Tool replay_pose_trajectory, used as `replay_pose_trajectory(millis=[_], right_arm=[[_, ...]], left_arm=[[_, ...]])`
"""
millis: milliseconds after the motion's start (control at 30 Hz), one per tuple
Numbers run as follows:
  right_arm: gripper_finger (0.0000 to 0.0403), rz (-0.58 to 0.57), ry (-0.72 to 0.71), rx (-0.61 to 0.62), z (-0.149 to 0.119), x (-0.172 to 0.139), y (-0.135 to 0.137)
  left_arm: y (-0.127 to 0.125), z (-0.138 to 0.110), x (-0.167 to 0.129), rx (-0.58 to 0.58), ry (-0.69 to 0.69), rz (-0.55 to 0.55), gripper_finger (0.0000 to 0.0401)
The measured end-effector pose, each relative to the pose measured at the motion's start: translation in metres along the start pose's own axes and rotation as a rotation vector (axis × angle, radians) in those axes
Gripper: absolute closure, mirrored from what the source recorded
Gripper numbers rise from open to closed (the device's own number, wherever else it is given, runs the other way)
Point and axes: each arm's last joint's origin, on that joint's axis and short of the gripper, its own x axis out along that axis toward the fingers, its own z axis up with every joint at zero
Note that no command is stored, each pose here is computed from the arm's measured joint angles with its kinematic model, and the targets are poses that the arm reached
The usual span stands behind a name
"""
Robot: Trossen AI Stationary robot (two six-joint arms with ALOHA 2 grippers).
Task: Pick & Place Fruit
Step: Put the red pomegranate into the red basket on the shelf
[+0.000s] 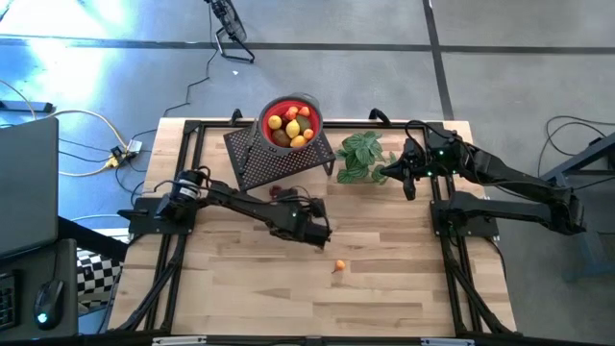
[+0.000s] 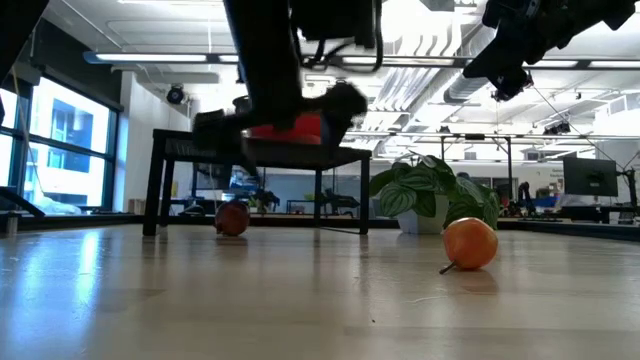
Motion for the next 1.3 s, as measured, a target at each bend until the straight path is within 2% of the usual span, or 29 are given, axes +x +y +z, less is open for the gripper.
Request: replay_pose_trajectory(millis=[200, 400, 633, 833, 1033, 1200, 1300], right_arm=[[0.0400, 0.000, -0.003, -0.002, 0.000, 0.000, 0.000], [0.0400, -0.002, -0.003, -0.002, 0.001, 0.001, 0.000], [0.0400, -0.007, 0.032, 0.010, 0.000, 0.009, -0.003], [0.0400, -0.012, 0.091, 0.029, -0.003, 0.022, -0.007], [0.0400, 0.009, 0.117, 0.038, -0.003, 0.029, -0.009], [0.0400, 0.045, 0.087, 0.028, 0.000, 0.027, -0.008], [0.0400, 0.040, 0.089, 0.029, -0.001, 0.027, -0.008]], left_arm=[[0.011, -0.018, 0.009, -0.013, 0.028, 0.098, 0.0011], [0.015, -0.029, 0.007, -0.051, 0.044, 0.104, 0.0011], [0.017, -0.017, -0.010, -0.026, 0.015, 0.206, 0.0011], [0.020, -0.012, -0.012, 0.001, -0.007, 0.249, 0.0011], [0.024, -0.006, 0.000, 0.036, -0.011, 0.370, 0.0011], [0.022, -0.011, 0.020, 0.034, -0.021, 0.392, 0.0011], [0.018, -0.014, 0.028, 0.040, -0.008, 0.360, 0.0011]])
